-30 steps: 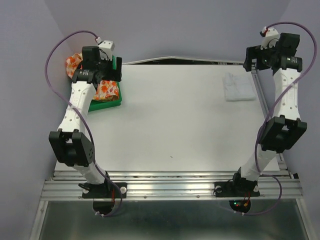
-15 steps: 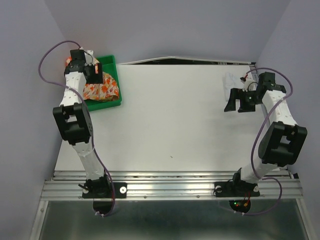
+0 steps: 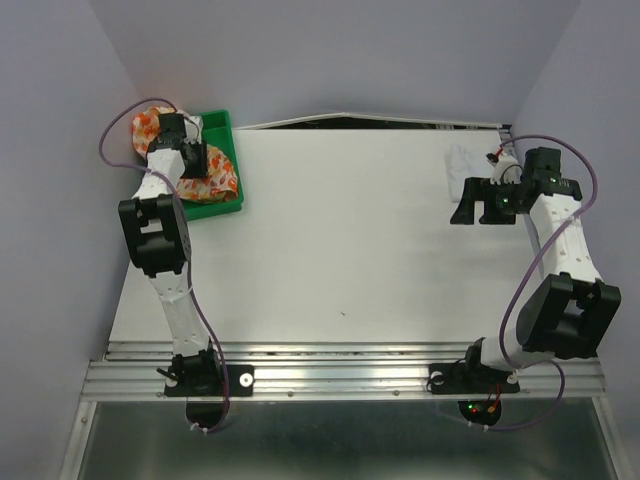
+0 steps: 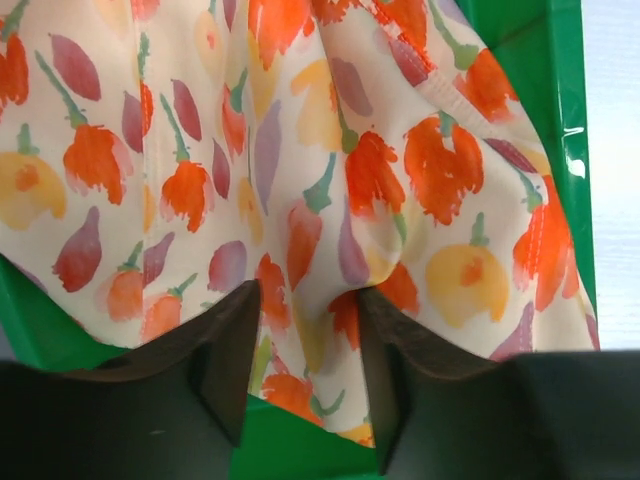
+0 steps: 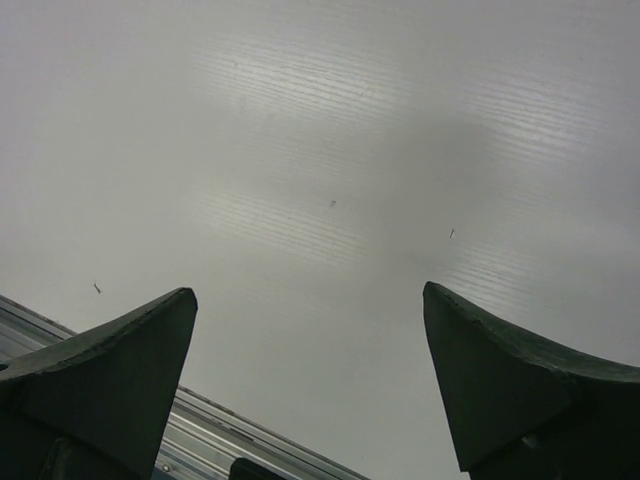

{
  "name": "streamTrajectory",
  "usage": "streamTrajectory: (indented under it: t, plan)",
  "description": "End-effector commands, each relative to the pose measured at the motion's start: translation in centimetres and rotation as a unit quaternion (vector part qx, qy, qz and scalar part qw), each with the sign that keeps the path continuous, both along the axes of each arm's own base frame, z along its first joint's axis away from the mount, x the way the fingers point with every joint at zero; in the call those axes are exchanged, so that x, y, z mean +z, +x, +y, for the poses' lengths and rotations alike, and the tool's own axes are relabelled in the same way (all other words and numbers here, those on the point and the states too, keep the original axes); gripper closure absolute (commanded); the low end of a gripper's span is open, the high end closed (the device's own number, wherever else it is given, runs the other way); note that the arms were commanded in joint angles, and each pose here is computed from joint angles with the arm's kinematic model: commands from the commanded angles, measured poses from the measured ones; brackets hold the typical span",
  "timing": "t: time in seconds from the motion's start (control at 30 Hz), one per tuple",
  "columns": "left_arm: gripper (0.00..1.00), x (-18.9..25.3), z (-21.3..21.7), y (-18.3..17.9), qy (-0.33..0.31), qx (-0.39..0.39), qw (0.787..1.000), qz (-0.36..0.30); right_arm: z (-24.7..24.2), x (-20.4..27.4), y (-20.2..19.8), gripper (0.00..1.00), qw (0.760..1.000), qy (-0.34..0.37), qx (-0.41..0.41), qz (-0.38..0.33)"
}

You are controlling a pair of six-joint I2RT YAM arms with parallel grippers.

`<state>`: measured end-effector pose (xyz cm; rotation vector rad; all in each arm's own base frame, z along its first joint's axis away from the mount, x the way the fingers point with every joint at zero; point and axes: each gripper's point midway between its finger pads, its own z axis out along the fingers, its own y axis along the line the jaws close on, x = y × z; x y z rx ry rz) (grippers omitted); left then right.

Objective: Fold and stack the skirts
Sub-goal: Grab the skirt from the pile, then move the skirt to the center of the board

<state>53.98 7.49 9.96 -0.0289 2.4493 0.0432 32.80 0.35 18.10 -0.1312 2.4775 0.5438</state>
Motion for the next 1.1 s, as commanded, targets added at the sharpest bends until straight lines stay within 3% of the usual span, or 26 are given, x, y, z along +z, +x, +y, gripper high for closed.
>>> streamTrajectory:
  t: [0.0,0.1,0.13,0.17,0.4,0.67,0.83,1.07]
  plan:
    - [0.53,2.6,-0.1,1.2,-0.004,-0.004,0.999,-0.04,0.4,1.0,0.2,0.0,1.0,0.007,0.001,-0.017]
    - [0.78,3.5,-0.6,1.7,-0.016,-0.016,0.999,-0.047,0.4,1.1,0.3,0.0,1.0,0.008,-0.001,-0.018]
    - [0.98,3.7,-0.6,1.9,-0.018,-0.017,0.999,-0.047,0.4,1.1,0.4,0.0,1.0,0.008,-0.003,-0.019]
    - [1.0,4.8,-0.7,2.1,-0.021,-0.018,0.998,-0.052,0.4,1.2,0.4,0.0,1.0,0.008,-0.002,-0.02]
    - [1.0,15.2,-2.5,1.9,-0.043,-0.053,0.986,-0.155,0.8,1.9,0.5,0.0,0.999,0.017,0.002,-0.029]
    - [1.0,29.0,-5.8,-1.7,-0.069,-0.11,0.95,-0.283,1.7,2.4,1.0,0.0,0.998,0.053,0.009,-0.031]
    - [1.0,37.7,-9.3,-4.8,-0.099,-0.161,0.91,-0.369,2.1,3.3,1.3,0.0,0.997,0.066,0.015,-0.039]
    - [1.0,48.5,-16.0,-12.4,-0.134,-0.246,0.826,-0.49,3.2,4.3,1.1,0.0,0.994,0.087,0.034,-0.05]
